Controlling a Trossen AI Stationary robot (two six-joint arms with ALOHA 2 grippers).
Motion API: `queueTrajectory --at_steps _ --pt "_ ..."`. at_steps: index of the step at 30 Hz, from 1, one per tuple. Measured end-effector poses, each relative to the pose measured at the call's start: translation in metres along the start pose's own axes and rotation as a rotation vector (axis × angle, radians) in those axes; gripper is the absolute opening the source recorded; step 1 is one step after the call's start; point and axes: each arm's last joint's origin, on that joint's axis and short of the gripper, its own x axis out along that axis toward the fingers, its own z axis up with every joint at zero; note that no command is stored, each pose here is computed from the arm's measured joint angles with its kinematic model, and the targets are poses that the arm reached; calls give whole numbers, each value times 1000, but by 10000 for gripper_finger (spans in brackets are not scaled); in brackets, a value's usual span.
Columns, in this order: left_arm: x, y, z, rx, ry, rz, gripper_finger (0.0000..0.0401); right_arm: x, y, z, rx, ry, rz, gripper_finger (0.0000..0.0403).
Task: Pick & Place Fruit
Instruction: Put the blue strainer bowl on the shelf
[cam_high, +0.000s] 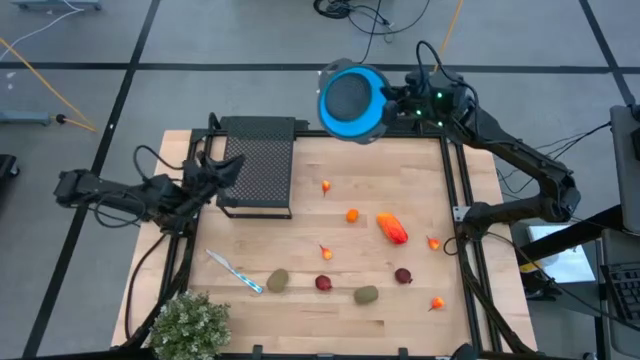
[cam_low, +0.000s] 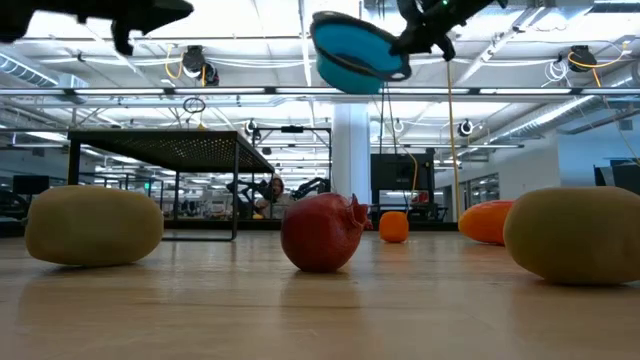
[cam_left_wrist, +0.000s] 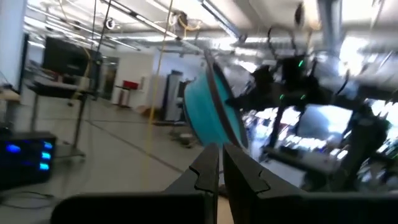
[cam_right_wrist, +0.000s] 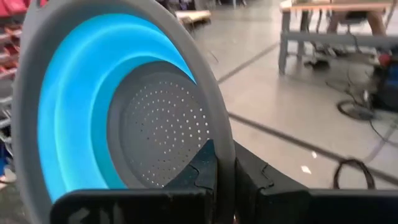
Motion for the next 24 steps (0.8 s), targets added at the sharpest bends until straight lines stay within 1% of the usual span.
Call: queueTrajectory --at_steps 5,9,12,18,20,24 --pt "30 -20 9 122 29 32 21 11 13 -1 -14 -44 51 10" --pt "57 -31 11 199 61 80 21 18 22 -2 -24 -70 83 10" --pt "77 -37 10 244 98 114 21 22 28 -6 -28 -62 82 10" --pt "111 -47 3 391 167 135 21 24 33 -12 -12 -19 95 10" --pt "120 -48 2 413 172 113 22 24 33 -13 -12 -10 93 10" --pt "132 -48 1 394 167 71 22 24 33 -13 -13 -12 91 10"
